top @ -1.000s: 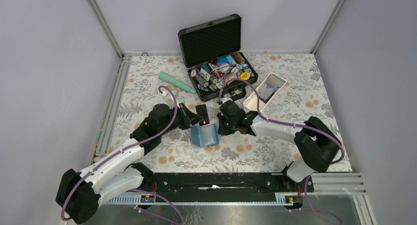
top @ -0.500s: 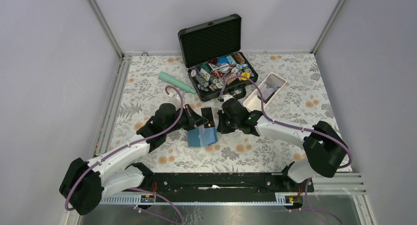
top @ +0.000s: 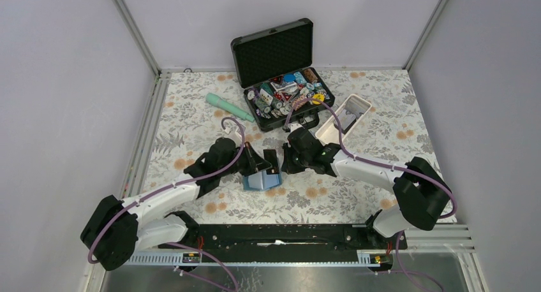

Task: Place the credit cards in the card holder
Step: Insert the credit card into the card holder.

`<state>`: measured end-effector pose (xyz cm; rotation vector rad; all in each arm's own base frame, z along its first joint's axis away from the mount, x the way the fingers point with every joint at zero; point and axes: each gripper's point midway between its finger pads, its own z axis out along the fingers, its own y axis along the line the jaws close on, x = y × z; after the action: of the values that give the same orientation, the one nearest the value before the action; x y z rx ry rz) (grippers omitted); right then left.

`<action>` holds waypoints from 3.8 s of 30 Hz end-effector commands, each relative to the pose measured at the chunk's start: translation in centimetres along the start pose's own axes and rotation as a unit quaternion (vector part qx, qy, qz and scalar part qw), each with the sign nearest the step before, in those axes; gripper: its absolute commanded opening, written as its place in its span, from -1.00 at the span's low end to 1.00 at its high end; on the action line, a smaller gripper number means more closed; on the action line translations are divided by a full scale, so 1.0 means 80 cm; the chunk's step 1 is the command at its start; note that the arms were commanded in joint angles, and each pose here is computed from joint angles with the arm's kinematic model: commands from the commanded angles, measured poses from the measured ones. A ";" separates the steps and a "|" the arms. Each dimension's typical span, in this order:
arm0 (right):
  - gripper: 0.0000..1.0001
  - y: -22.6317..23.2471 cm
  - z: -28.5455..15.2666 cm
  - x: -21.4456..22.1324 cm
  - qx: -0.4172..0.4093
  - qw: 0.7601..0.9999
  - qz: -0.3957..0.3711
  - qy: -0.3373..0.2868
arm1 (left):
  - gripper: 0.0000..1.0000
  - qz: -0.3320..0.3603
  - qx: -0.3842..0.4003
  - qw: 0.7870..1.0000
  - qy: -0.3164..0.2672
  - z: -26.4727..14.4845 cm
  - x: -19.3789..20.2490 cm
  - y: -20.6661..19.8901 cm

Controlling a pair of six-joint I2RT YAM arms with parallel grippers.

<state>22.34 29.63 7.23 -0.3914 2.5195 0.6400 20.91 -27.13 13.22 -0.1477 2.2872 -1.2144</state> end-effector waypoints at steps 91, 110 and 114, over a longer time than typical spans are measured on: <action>-1.00 -0.045 0.046 0.047 0.079 0.993 -0.029 0.079 | -1.00 -0.057 -0.053 0.997 0.019 -0.016 0.021 0.108; -1.00 -0.046 0.049 0.047 0.082 0.992 -0.034 0.087 | -1.00 -0.056 -0.040 0.997 0.032 -0.005 0.028 0.113; -1.00 -0.046 0.050 0.048 0.083 0.992 -0.035 0.090 | -1.00 -0.057 -0.036 0.997 0.038 -0.003 0.031 0.113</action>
<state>22.25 27.97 1.11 -0.4630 2.6746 0.4158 19.68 -21.76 4.29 -0.3193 2.4654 -1.1486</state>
